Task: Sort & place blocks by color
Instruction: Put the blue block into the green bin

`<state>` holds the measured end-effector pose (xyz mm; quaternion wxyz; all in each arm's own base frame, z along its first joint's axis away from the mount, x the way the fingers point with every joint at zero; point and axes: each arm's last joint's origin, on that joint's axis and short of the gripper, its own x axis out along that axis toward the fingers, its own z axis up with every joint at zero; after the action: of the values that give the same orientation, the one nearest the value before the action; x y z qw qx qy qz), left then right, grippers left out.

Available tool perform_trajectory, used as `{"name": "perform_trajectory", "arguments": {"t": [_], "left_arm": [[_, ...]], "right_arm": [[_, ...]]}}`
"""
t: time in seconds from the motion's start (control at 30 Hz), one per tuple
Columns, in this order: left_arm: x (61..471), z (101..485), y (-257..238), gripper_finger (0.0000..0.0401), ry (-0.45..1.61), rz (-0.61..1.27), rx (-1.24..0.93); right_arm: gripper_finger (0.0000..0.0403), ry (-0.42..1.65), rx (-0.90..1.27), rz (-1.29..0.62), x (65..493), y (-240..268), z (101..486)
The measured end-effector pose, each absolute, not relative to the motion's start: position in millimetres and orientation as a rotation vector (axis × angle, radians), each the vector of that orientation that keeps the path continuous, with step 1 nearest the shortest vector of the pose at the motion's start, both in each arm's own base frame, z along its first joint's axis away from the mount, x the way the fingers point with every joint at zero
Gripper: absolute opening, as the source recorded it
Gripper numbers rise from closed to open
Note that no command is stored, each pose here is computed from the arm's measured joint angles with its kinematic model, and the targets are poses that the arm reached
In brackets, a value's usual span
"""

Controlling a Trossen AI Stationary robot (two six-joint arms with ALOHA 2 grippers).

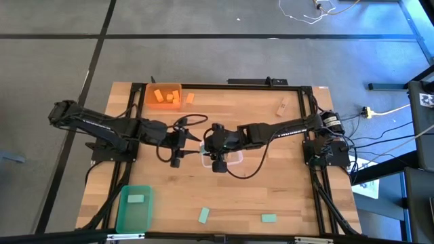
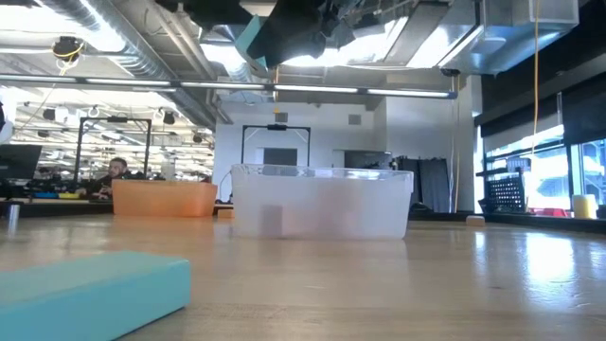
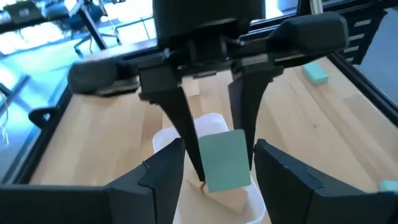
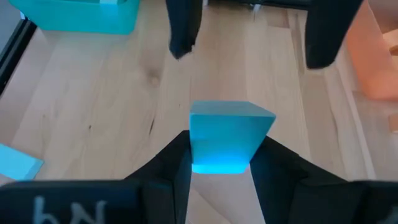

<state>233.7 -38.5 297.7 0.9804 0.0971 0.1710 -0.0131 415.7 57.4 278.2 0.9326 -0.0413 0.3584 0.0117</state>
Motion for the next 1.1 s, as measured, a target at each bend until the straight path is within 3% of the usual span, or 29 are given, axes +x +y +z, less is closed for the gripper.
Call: {"name": "perform_trajectory", "arguments": {"t": [0.63,1.1], "left_arm": [[238.4,296.7,-39.9,0.0183,0.325,0.046,0.002],[251.7,280.2,-44.2,0.0183,0.389,0.100,0.106]], "right_arm": [[0.0129,0.729,-0.122,0.002,415.9,56.5,278.4],[0.0129,0.752,-0.152,0.013,414.2,56.2,276.2]]}}
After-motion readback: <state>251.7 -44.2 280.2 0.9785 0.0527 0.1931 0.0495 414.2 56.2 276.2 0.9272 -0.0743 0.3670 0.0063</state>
